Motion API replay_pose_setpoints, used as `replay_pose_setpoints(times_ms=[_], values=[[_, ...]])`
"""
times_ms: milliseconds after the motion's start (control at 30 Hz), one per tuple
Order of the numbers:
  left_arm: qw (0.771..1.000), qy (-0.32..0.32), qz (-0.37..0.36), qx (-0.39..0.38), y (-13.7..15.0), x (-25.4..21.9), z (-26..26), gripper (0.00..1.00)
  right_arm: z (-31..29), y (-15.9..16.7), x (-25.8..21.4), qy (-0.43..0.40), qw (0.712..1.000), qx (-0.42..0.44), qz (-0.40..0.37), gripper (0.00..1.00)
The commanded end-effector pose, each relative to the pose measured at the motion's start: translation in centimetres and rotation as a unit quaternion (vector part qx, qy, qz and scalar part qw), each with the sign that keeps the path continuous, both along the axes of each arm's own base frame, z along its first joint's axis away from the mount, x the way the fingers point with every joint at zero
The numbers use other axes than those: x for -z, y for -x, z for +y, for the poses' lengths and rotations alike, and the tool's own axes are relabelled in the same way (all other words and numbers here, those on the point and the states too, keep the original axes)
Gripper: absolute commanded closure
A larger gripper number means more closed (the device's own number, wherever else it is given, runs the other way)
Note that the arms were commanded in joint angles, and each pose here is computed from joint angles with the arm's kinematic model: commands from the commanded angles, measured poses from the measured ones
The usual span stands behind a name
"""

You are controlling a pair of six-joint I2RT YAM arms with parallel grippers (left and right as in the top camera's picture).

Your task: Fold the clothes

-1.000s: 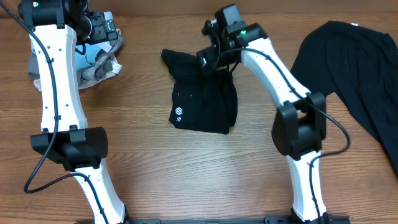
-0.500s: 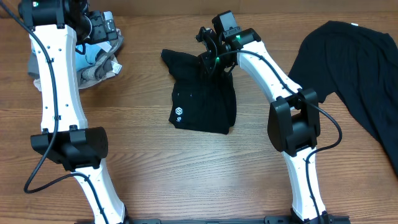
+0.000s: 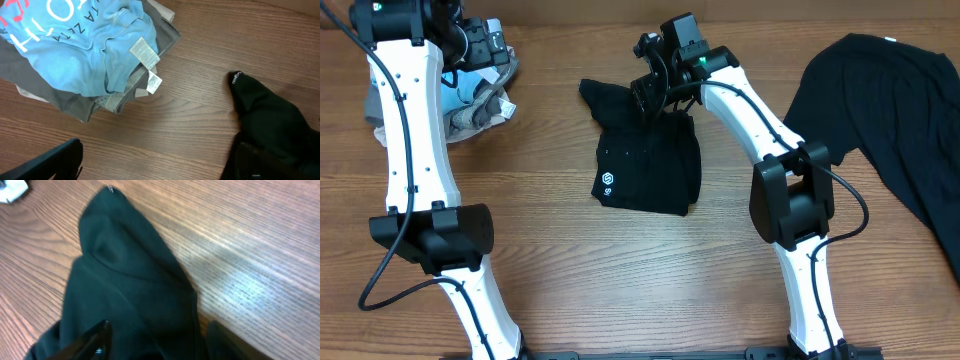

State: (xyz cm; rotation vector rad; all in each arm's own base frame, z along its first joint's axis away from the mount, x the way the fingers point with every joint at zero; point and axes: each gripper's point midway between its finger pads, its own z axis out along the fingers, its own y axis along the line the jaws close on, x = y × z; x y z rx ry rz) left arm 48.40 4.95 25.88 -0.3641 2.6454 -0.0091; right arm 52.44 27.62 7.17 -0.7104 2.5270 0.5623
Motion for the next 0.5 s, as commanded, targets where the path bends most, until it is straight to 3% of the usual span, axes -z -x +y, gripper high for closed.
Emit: replay_pose_setpoints(times_ms=[0,267,300,433,467], values=[[1.0,0.0,0.007,0.017,-0.1,0.5,-0.5,0.0,-0.2,0.1,1.7,0.011,1.0,-0.002,0.014,0.41],[1.0,0.001,0.007,0.017,-0.1,0.5,-0.5,0.0,0.1,0.9,2.2,0.003,0.999,-0.01,0.031,0.44],[1.0,0.001,0.007,0.017,-0.1,0.5,-0.5,0.0,0.1,1.0,2.3,0.004,0.999,-0.01,0.034,0.48],[1.0,0.001,0.008,0.017,-0.1,0.5,-0.5,0.0,-0.1,1.6,2.8,0.007,0.999,-0.003,0.05,0.87],[1.0,0.0,0.008,0.017,-0.1,0.5,-0.5,0.0,-0.3,1.6,2.8,0.007,0.999,0.001,0.054,0.9]])
